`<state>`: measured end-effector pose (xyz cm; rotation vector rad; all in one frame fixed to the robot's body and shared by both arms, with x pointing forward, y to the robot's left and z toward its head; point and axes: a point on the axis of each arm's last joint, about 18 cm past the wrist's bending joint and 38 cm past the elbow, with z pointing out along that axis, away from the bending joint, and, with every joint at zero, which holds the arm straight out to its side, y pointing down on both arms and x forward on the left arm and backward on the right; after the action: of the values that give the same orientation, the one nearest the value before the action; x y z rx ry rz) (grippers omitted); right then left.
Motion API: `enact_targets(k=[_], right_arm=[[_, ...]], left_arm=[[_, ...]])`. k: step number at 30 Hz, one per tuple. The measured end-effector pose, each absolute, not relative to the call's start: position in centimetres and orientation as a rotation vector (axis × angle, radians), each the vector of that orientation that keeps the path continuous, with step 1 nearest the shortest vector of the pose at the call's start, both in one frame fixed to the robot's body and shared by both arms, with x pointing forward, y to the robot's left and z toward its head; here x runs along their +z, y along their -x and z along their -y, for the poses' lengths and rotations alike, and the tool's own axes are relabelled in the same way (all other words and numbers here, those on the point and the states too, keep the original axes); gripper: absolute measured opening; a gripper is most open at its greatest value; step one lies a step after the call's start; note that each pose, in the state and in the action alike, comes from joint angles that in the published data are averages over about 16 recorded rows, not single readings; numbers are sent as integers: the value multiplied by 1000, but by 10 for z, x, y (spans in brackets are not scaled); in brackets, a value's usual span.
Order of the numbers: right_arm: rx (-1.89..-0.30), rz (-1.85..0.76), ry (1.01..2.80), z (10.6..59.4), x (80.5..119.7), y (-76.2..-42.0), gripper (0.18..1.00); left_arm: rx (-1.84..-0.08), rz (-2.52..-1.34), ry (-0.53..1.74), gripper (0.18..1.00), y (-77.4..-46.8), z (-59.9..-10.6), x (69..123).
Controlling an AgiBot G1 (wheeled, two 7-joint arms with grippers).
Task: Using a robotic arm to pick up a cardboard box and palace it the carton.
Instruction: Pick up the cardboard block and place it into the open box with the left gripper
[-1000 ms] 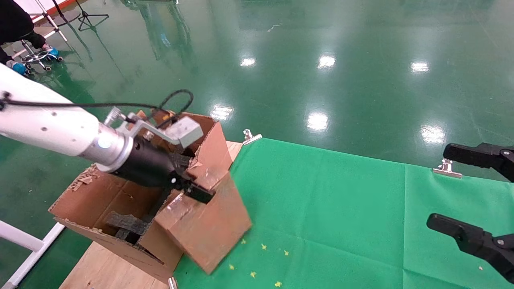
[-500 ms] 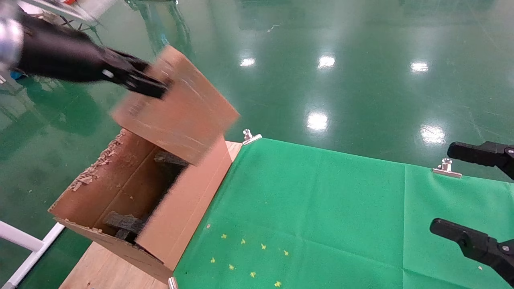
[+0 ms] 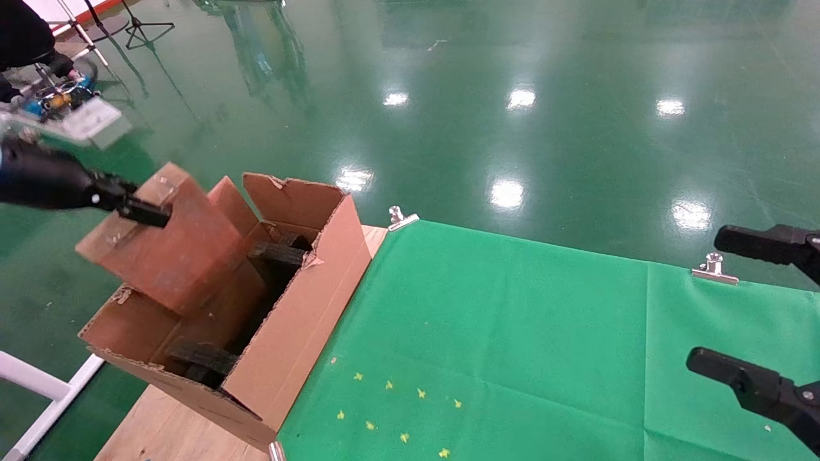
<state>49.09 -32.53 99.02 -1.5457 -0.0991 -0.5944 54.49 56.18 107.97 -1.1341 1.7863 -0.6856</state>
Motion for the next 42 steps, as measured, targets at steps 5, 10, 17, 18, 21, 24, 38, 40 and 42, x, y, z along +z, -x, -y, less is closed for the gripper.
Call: enact_targets(k=[5, 10, 17, 18, 21, 24, 38, 40, 42], right_arm=[[-594, 99, 1546, 325, 990, -491, 1001], [-594, 99, 1546, 325, 990, -491, 1001], [-594, 99, 1546, 325, 990, -491, 1001], [-594, 99, 1546, 325, 990, -491, 1001], [-594, 99, 1546, 325, 990, -491, 1001], [-594, 99, 1546, 325, 990, -491, 1001], [-594, 98, 1546, 325, 990, -491, 1001], [-594, 98, 1546, 325, 990, -491, 1001], [-594, 98, 1546, 325, 990, -491, 1001]], left_arm=[[-637, -1780, 1214, 380, -558, -586, 1051], [-591, -1769, 1278, 379, -571, -597, 1028], [-542, -1764, 1356, 379, -591, -599, 997], [-536, -1765, 1366, 379, -594, -599, 992], [-520, -1767, 1394, 378, -601, -598, 977], [-507, -1770, 1419, 377, -606, -596, 963], [-475, -1779, 1470, 378, -614, -593, 935], [-474, -1779, 1471, 385, -614, -593, 935], [-475, -1780, 1470, 396, -614, -593, 935]])
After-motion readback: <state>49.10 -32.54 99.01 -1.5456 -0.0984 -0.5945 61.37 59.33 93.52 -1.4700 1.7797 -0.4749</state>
